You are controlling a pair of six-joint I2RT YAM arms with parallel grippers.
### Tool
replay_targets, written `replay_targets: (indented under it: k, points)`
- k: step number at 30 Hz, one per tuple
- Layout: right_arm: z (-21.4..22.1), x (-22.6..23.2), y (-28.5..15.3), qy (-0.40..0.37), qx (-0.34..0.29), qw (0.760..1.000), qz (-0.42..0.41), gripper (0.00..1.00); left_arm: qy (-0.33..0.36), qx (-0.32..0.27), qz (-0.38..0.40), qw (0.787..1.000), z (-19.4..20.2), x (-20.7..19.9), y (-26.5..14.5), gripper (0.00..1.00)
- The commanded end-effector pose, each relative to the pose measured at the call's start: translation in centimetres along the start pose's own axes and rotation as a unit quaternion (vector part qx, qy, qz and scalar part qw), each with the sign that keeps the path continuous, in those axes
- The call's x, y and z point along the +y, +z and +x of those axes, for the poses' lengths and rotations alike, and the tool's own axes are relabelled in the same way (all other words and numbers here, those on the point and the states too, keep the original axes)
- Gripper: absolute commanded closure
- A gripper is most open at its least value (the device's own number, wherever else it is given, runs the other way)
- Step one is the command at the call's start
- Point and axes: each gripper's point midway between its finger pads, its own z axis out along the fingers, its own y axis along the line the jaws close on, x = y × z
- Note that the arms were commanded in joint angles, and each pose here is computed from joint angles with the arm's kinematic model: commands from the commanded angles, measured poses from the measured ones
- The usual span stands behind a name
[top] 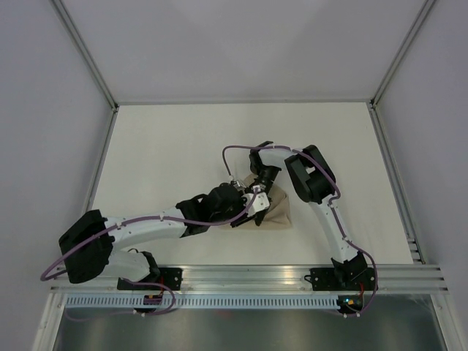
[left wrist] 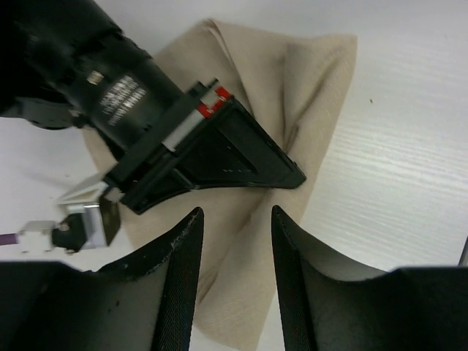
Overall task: Fold the napkin, place the utensils inside, and roll it up
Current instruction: Roll the napkin with the utensil
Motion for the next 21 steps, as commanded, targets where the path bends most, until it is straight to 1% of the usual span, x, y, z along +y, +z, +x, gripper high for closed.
replay_targets:
  k: [1,6,9,15,17,20,21]
  points:
    - [0.7,-7.6,0.5,-0.06,0.052,0.992,0.1,1.0,0.024,-0.008,0.054,0.998,-1.1,-1.6,1.0,0.53]
    - [0.6,-7.9,0.4,-0.055,0.051,0.991,0.108,1.0,0.018,0.026,0.11,0.993,0.9,-3.4,2.0,0.51]
    - [0.8,-8.1,0.4,-0.052,0.053,0.991,0.11,0.99,0.024,0.051,0.129,0.99,2.3,-4.1,2.7,0.51]
    - [0.8,-8.2,0.7,-0.047,0.051,0.992,0.107,0.99,0.013,0.056,0.142,0.988,2.9,-4.6,3.8,0.51]
    - [0.8,-8.3,0.7,-0.044,0.051,0.992,0.106,0.99,0.008,0.065,0.138,0.988,3.6,-4.5,4.0,0.51]
    - [0.8,-8.2,0.7,-0.045,0.05,0.992,0.105,1.0,-0.006,0.062,0.136,0.989,3.9,-4.3,4.3,0.51]
    - [0.8,-8.3,0.7,-0.045,0.049,0.992,0.106,0.99,-0.011,0.046,0.131,0.99,3.3,-3.8,4.6,0.51]
